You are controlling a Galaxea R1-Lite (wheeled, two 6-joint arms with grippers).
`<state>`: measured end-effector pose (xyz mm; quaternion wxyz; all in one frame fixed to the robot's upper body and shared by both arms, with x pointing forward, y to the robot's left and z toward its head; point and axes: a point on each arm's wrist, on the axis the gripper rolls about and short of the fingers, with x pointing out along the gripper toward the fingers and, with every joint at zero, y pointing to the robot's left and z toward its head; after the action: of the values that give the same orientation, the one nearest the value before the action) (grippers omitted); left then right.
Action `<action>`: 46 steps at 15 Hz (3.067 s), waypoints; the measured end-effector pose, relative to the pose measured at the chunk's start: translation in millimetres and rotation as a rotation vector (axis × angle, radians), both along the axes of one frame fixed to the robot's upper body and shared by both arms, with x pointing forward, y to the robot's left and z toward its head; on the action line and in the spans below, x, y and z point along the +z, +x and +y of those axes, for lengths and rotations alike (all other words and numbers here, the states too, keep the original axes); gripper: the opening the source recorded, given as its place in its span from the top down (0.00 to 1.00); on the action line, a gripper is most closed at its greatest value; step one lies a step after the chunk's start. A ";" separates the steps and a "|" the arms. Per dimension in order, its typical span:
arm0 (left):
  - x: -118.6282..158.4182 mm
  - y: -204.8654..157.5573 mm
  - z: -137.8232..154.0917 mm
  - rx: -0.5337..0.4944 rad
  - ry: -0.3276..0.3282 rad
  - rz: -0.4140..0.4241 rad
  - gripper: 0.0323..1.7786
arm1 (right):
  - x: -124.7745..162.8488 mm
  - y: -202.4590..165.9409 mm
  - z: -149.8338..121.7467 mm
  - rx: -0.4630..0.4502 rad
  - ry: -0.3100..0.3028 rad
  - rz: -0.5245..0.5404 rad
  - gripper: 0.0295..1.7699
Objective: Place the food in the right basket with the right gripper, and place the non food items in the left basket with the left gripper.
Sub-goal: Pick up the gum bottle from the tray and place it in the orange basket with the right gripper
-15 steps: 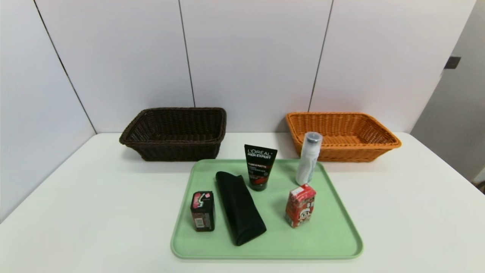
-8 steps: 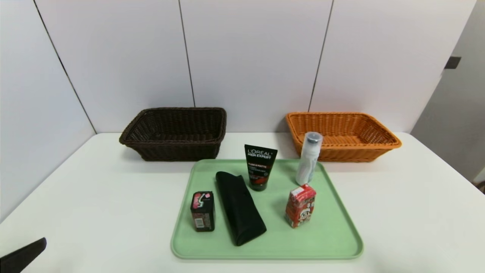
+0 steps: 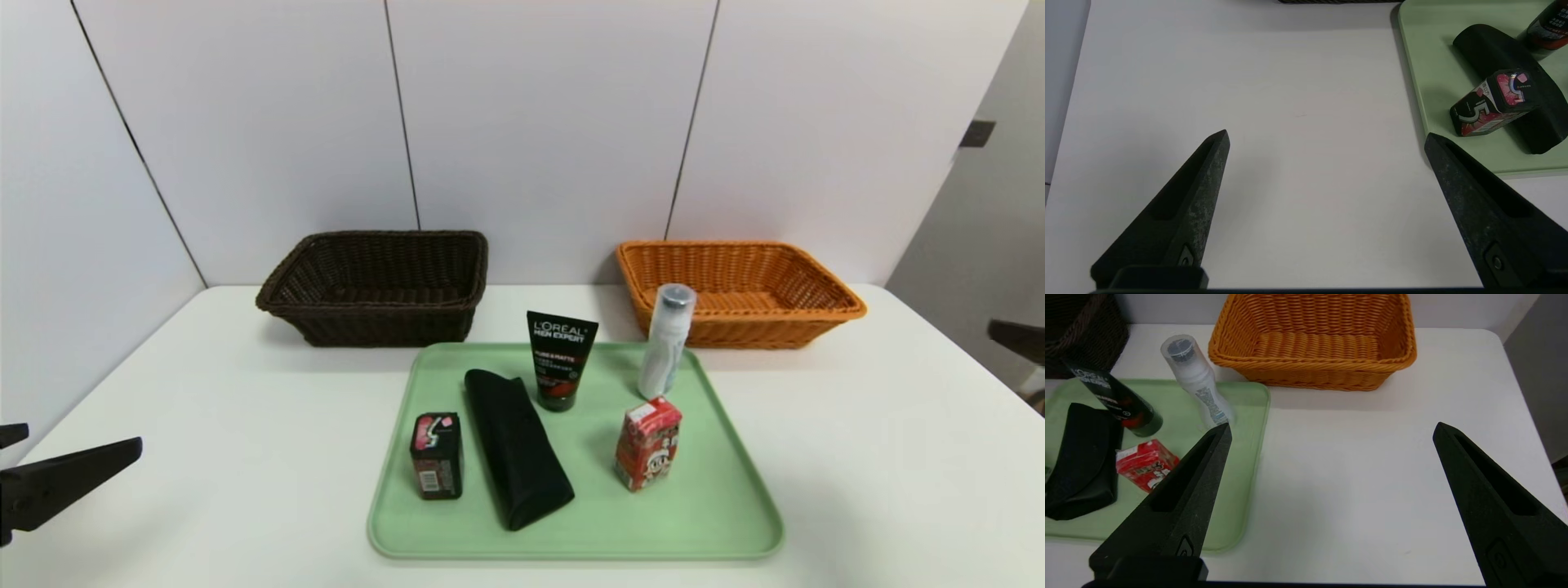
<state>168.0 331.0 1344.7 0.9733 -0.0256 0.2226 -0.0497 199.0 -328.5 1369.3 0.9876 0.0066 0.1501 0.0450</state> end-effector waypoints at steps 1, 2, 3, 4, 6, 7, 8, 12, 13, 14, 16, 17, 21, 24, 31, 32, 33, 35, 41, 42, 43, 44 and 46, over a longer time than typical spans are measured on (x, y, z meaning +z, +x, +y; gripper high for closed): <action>0.0 1.2 0.0 0.000 0.000 0.003 0.05 | 0.4 7.2 4.0 0.039 0.002 0.017 0.04; 0.0 2.2 0.0 0.001 0.001 0.006 0.05 | 0.7 13.1 8.5 0.073 0.002 0.030 0.04; -0.2 2.8 0.0 0.001 0.001 0.009 0.05 | 0.8 18.8 14.0 0.109 0.002 0.044 0.04; -0.4 3.5 0.0 0.001 0.001 0.011 0.05 | 0.8 25.1 20.8 0.149 0.000 0.060 0.04; -1.0 5.0 0.0 0.002 0.001 0.018 0.05 | 1.9 36.3 35.1 0.225 -0.004 0.083 0.04; -1.0 6.1 0.0 0.002 0.001 0.021 0.05 | 3.2 42.2 43.3 0.264 -0.007 0.093 0.04; -1.1 7.2 0.1 0.002 0.001 0.023 0.05 | 5.3 47.9 51.2 0.297 -0.010 0.099 0.04; 0.0 11.1 0.1 0.006 0.003 0.031 0.05 | 19.1 68.1 86.5 0.432 -0.024 0.128 0.04; -0.1 11.4 0.2 0.007 0.003 0.033 0.05 | 22.0 73.0 96.4 0.464 -0.026 0.130 0.04; -0.5 11.7 0.2 0.007 0.003 0.035 0.05 | 23.0 78.0 106.8 0.494 -0.030 0.137 0.04; -0.9 12.0 0.1 0.006 0.003 0.038 0.05 | 23.1 87.9 129.0 0.554 -0.041 0.149 0.04; -1.6 12.0 0.1 0.006 0.003 0.042 0.05 | 22.9 92.0 140.1 0.582 -0.045 0.154 0.04; -2.1 12.5 0.2 0.007 0.003 0.045 0.05 | 21.6 104.4 178.1 0.702 -0.084 0.182 0.04; -2.5 13.5 0.2 0.008 0.003 0.050 0.05 | 23.4 110.6 198.2 0.777 -0.123 0.229 0.04; -7.5 15.7 0.3 0.013 0.004 0.074 0.05 | 12.2 126.1 242.6 0.902 -0.270 0.315 0.04; -8.2 15.7 0.4 0.017 0.006 0.076 0.05 | 10.0 127.7 250.2 0.920 -0.284 0.312 0.04; -9.3 15.7 0.5 0.021 0.008 0.080 0.05 | 6.8 129.8 257.0 0.937 -0.301 0.315 0.04; -11.3 15.6 0.6 0.026 0.011 0.087 0.05 | 2.0 134.0 268.5 0.967 -0.341 0.325 0.04; -14.0 16.2 0.6 0.027 0.011 0.099 0.05 | -13.8 142.2 290.4 1.045 -0.453 0.344 0.04; -14.3 16.8 0.6 0.027 0.012 0.102 0.05 | -17.3 142.7 293.0 1.058 -0.471 0.345 0.04; -14.7 17.5 0.6 0.027 0.012 0.106 0.05 | -21.6 142.2 295.7 1.073 -0.493 0.352 0.04; -15.3 18.4 0.6 0.027 0.012 0.110 0.05 | -24.8 141.3 298.2 1.090 -0.513 0.356 0.04; -15.9 19.6 0.6 0.027 0.012 0.116 0.05 | -30.1 138.6 303.5 1.122 -0.552 0.353 0.04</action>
<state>187.6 331.6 1328.8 0.9595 -0.0257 0.2786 -0.0336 337.6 -25.0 1339.2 0.7400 -0.3198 0.2966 0.5120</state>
